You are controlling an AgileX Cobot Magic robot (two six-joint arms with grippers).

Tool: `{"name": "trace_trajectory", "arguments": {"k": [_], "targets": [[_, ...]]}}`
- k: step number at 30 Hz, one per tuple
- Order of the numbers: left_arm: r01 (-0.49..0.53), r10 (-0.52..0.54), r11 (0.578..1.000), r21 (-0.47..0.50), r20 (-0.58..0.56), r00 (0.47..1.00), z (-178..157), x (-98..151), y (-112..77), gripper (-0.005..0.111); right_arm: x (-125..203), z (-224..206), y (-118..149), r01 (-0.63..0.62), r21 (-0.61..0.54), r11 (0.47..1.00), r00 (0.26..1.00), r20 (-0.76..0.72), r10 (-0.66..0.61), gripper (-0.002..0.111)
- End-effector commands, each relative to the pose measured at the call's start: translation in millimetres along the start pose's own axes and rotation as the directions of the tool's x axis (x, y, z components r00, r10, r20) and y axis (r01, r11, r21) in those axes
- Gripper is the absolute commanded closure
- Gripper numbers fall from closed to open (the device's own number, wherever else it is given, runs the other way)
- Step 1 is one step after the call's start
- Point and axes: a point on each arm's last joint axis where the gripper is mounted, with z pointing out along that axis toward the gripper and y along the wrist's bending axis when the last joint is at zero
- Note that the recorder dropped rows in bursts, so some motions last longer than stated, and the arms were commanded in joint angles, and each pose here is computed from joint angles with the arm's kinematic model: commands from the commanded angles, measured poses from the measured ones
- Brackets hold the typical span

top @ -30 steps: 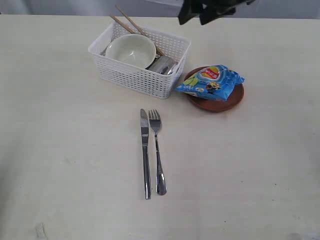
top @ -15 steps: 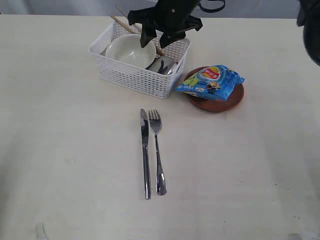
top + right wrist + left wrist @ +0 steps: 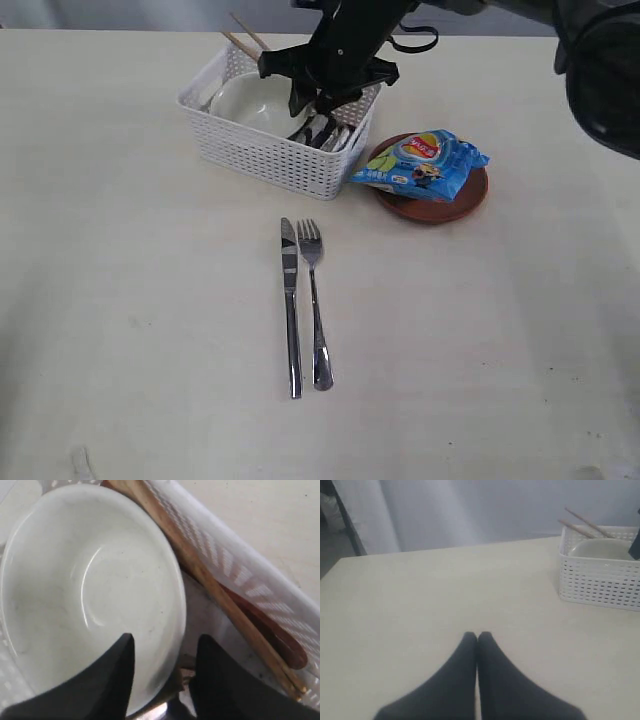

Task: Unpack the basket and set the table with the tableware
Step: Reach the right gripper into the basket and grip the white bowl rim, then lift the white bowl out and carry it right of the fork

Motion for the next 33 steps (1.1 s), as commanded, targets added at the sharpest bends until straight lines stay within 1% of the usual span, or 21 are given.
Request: {"name": "trace_trajectory", "arguments": {"k": [1,6,11,19,22,27,33], "targets": [[-0.004,0.004,1.000,-0.004,0.008,1.000,0,0,0.2,0.107,-1,-1,2,0.013,0.000,1.000,1.000,0.005,-0.013,0.087],[-0.004,0.004,1.000,-0.004,0.008,1.000,0,0,0.2,0.107,-1,-1,2,0.021,0.000,1.000,1.000,0.003,-0.021,0.109],[-0.004,0.004,1.000,-0.004,0.008,1.000,0,0,0.2,0.107,-1,-4,3,0.026,-0.001,1.000,1.000,0.005,-0.026,0.109],[-0.004,0.004,1.000,-0.004,0.008,1.000,0,0,0.2,0.107,-13,-57,17,0.065,0.001,0.998,0.993,0.102,-0.064,0.109],[-0.004,0.004,1.000,-0.004,0.008,1.000,0,0,0.2,0.107,-12,-64,18,0.068,0.005,0.998,0.993,0.096,-0.068,0.109],[-0.004,0.004,1.000,-0.004,0.008,1.000,0,0,0.2,0.107,-10,-65,18,0.068,0.003,0.998,0.995,0.071,-0.068,0.109],[-0.004,0.004,1.000,-0.004,0.008,1.000,0,0,0.2,0.107,-13,-92,24,0.089,0.011,0.996,0.990,0.113,-0.090,0.109]]}}
